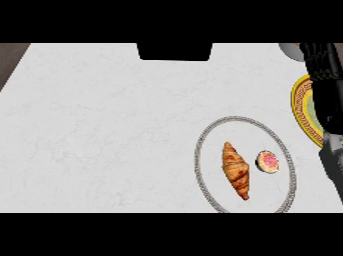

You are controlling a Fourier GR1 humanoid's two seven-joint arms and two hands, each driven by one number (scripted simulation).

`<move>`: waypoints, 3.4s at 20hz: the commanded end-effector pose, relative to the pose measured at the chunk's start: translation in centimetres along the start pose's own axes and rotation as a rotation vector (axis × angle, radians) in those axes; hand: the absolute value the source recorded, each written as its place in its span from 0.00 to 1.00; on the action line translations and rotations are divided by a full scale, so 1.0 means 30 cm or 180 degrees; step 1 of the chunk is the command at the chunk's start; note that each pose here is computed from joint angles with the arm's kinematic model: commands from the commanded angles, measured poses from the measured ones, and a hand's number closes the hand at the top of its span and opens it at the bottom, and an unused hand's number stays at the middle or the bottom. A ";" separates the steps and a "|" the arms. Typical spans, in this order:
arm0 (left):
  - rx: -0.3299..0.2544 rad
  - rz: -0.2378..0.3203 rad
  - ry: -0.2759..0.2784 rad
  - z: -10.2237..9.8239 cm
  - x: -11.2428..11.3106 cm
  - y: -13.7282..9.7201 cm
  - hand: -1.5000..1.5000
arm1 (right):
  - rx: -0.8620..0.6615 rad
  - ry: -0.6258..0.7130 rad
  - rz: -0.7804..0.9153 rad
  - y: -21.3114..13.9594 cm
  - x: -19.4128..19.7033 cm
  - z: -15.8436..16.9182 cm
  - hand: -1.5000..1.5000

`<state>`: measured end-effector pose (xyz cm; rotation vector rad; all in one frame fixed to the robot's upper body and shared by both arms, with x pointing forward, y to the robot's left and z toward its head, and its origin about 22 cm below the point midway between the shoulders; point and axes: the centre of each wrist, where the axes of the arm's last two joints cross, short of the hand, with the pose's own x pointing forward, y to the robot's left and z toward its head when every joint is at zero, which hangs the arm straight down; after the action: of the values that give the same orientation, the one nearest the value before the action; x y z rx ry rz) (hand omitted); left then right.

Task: Pick the croissant from the placemat and place it in the plate

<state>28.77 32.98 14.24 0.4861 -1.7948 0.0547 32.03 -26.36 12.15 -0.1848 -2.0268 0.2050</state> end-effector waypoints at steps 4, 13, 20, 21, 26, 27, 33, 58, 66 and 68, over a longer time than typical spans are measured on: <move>-0.0499 0.0005 0.0885 0.169 -0.214 -0.122 0.50 | 0.1748 0.0572 -0.0188 0.248 -0.016 0.096 1.00; -0.0726 -0.0014 0.1568 0.314 -0.351 -0.237 0.50 | 0.2087 -0.0056 0.1518 0.170 -0.158 0.272 1.00; -0.0836 0.0062 0.1592 0.347 -0.382 -0.293 0.50 | 0.2884 0.0120 0.0542 0.052 -0.283 0.340 0.00; -0.0832 0.0077 0.1601 0.382 -0.369 -0.316 0.50 | 0.3122 0.0079 0.0867 0.057 -0.261 0.349 0.00; -0.0793 0.0010 0.1647 0.347 -0.383 -0.306 0.50 | 0.3330 -0.0225 0.2075 0.061 -0.169 0.240 0.00; -0.0838 0.0041 0.1627 0.362 -0.379 -0.293 0.50 | 0.3293 -0.0282 0.2261 0.101 -0.140 0.183 0.00; -0.0731 0.0035 0.1630 0.325 -0.361 -0.313 0.50 | 0.3697 -0.0059 0.2962 0.204 -0.054 0.154 0.00; -0.0746 0.0030 0.1595 0.383 -0.396 -0.307 0.50 | 0.4611 0.0784 0.3619 0.445 -0.096 0.167 0.00; -0.0798 0.0063 0.1636 0.332 -0.410 -0.263 0.50 | 0.4586 0.0879 0.3579 0.392 -0.223 0.215 0.00; -0.0765 0.0025 0.1609 0.333 -0.361 -0.296 0.50 | 0.4544 0.0895 0.3626 0.410 -0.255 0.193 0.00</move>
<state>24.93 25.13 -1.42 0.2487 -1.2832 -0.0308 29.82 -16.09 1.64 -0.3671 -0.9005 2.0531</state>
